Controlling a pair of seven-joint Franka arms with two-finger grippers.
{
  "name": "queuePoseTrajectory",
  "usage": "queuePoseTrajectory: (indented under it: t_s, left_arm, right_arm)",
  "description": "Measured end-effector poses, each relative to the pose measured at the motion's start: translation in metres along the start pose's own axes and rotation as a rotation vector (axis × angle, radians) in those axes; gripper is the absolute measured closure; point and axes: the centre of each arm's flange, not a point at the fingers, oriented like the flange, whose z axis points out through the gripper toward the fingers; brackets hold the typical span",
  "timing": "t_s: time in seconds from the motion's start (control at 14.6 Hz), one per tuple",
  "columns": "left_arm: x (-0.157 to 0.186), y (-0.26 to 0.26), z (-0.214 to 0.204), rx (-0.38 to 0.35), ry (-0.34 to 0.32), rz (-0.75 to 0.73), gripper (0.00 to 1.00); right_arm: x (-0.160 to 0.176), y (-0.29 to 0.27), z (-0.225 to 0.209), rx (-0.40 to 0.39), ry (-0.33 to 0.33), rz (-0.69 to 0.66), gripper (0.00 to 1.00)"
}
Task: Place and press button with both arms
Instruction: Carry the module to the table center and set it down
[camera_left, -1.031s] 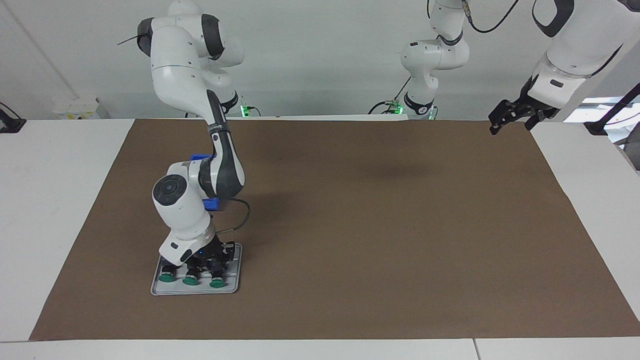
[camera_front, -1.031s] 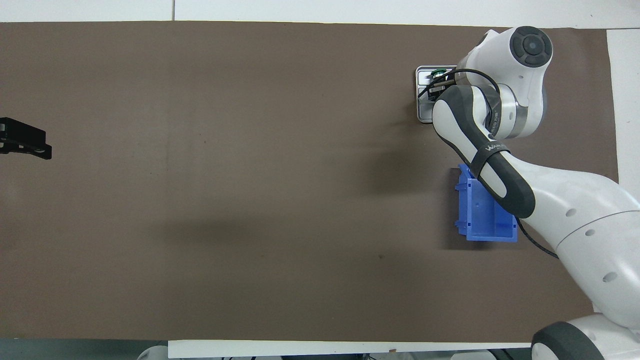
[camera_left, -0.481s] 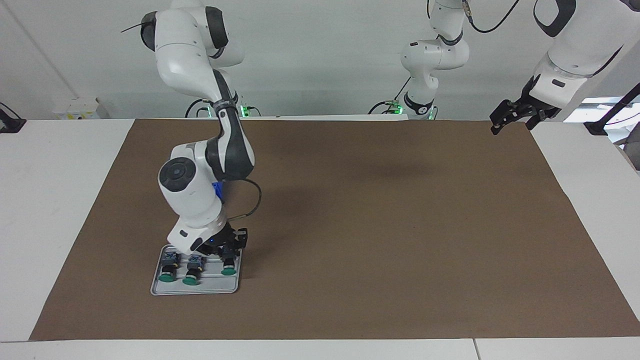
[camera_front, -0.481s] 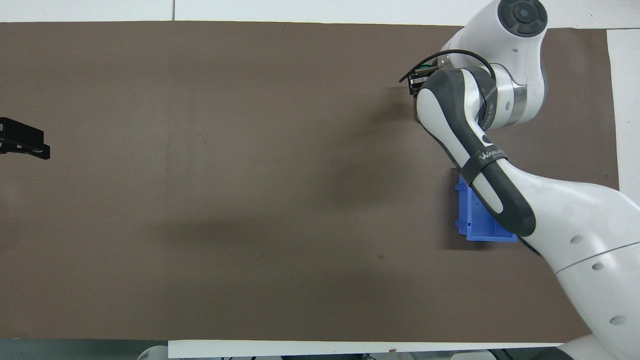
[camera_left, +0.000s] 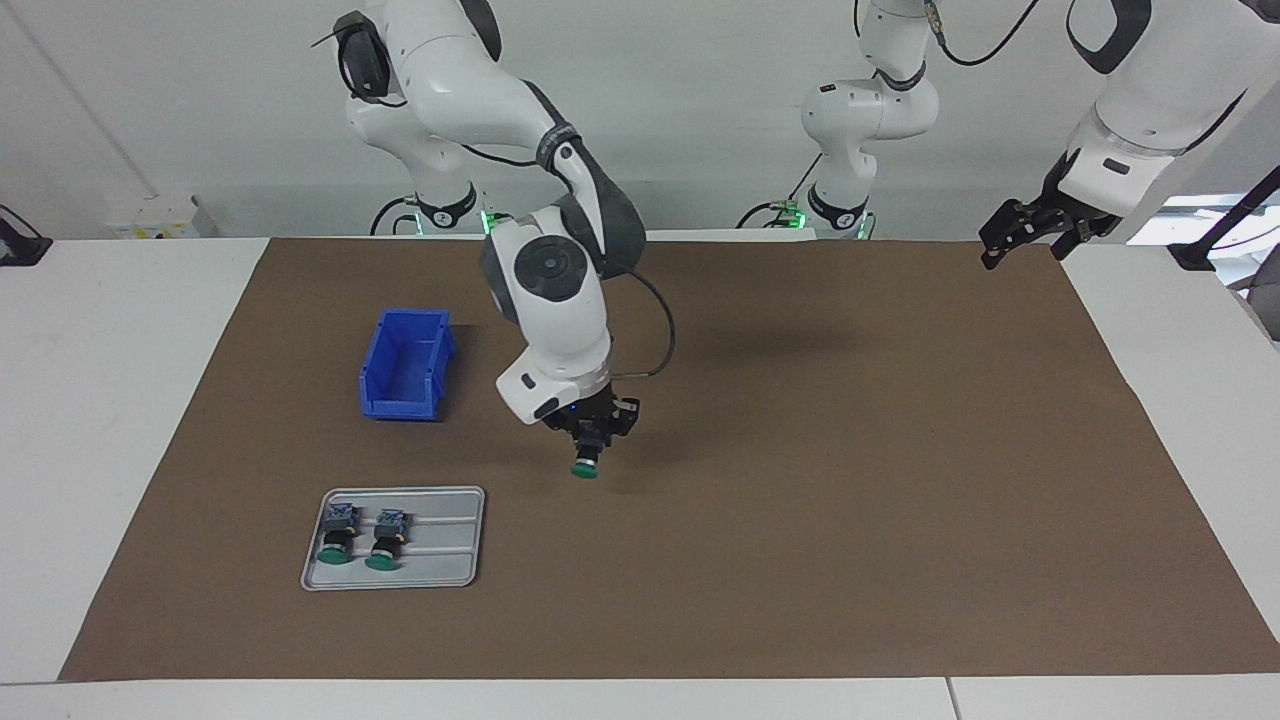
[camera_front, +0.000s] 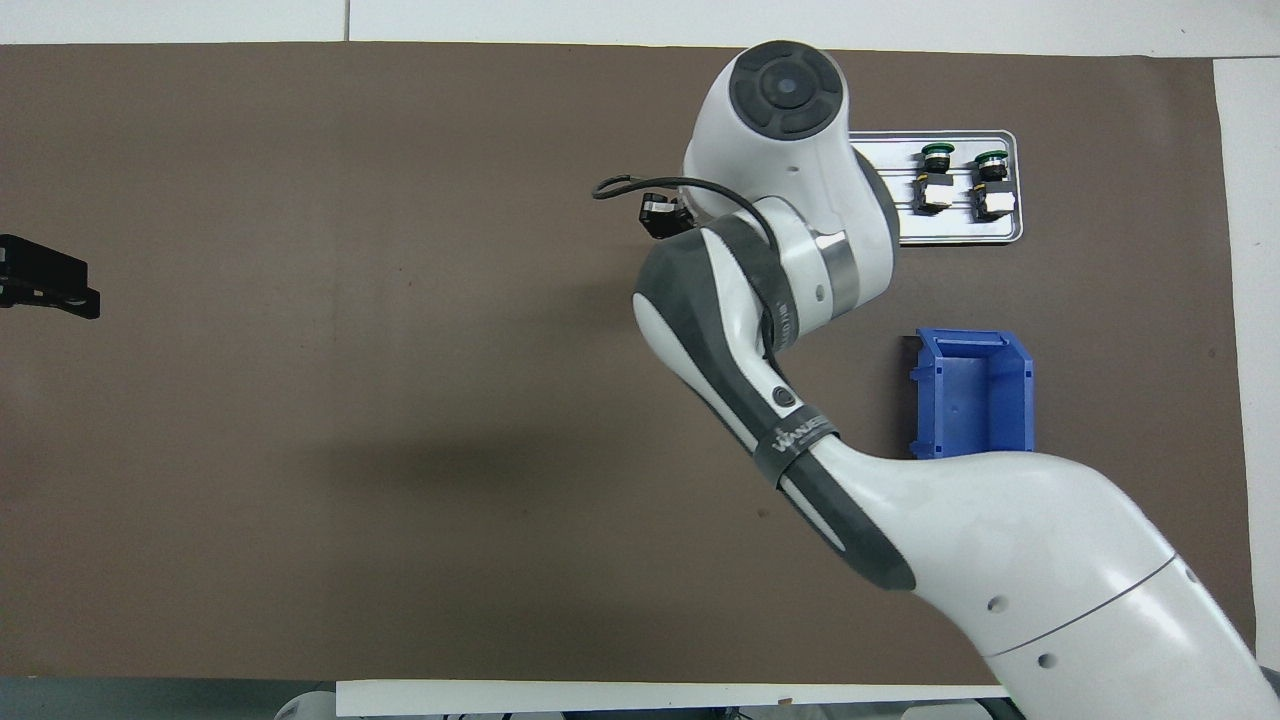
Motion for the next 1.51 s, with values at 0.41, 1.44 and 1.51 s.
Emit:
queuePoseTrajectory:
  t_s: [0.41, 1.44, 1.51]
  left_arm:
    - [0.000, 0.000, 0.000, 0.000, 0.000, 0.000, 0.00]
    - [0.000, 0.000, 0.001, 0.000, -0.002, 0.000, 0.00]
    - [0.000, 0.000, 0.001, 0.000, -0.002, 0.000, 0.00]
  right_arm:
    - [-0.064, -0.055, 0.005, 0.003, -0.029, 0.416, 0.59]
    - [-0.102, -0.084, 0.086, -0.121, -0.061, 1.251, 0.59]
    - [-0.100, -0.086, 0.084, -0.102, -0.060, 1.265, 0.59]
